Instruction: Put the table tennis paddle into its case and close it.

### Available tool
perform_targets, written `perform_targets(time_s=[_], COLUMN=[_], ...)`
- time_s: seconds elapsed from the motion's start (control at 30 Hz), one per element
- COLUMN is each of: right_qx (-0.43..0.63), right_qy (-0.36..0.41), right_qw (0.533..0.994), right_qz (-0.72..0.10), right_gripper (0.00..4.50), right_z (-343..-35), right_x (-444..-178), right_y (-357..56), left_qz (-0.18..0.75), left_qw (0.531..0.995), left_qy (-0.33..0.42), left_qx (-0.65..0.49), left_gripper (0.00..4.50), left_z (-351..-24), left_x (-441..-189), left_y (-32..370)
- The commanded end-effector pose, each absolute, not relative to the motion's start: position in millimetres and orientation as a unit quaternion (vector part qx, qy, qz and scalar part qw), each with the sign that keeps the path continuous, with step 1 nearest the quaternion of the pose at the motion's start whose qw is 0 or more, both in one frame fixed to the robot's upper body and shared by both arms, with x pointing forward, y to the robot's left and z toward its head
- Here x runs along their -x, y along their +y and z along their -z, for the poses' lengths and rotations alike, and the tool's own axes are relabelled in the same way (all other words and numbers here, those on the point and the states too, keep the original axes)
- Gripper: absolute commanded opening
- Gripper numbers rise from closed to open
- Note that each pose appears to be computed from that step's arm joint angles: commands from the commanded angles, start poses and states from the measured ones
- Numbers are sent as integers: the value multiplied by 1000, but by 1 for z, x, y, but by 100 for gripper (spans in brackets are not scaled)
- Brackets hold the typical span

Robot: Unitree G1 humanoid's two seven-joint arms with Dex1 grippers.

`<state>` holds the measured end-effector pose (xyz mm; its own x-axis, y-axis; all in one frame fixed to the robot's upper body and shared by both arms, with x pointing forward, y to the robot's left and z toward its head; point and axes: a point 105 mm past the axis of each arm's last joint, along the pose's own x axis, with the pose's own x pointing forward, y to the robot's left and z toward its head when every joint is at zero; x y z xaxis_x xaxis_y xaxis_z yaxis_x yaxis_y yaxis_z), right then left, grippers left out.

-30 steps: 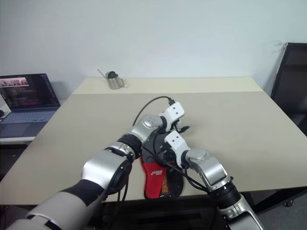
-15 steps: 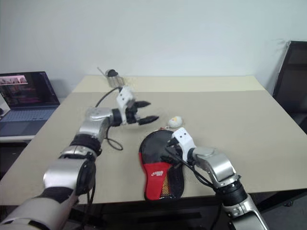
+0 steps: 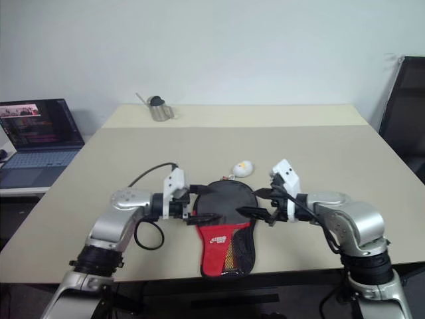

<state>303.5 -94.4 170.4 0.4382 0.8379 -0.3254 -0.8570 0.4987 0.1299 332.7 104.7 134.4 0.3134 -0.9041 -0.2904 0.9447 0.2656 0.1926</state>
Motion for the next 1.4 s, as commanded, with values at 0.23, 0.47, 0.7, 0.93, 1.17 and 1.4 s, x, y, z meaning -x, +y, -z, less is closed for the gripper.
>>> perform_targets(time_s=[0.23,0.47,0.7,0.93,1.17,1.4], right_qx=[76,34,23,33,10,-6], right_qy=[133,76,74,88,96,131], right_qw=[877,922,941,953,965,960], right_qz=[-456,-378,-330,-288,-245,-247], right_gripper=[450,450,450,450,450,450], right_z=[-188,-219,-219,-193,-172,-145], right_x=[-326,-400,-453,-471,-473,-463], right_y=[-119,-99,-70,-56,-45,-16], left_qz=[548,552,551,545,538,530], left_qw=[814,811,812,815,818,821], left_qy=[48,61,68,74,78,83], left_qx=[-186,-181,-182,-181,-185,-194], left_gripper=[447,447,447,447,447,447], left_z=[-126,-113,-109,-108,-109,-110], left_x=[-341,-334,-327,-323,-322,-320], left_y=[98,96,97,100,103,108])
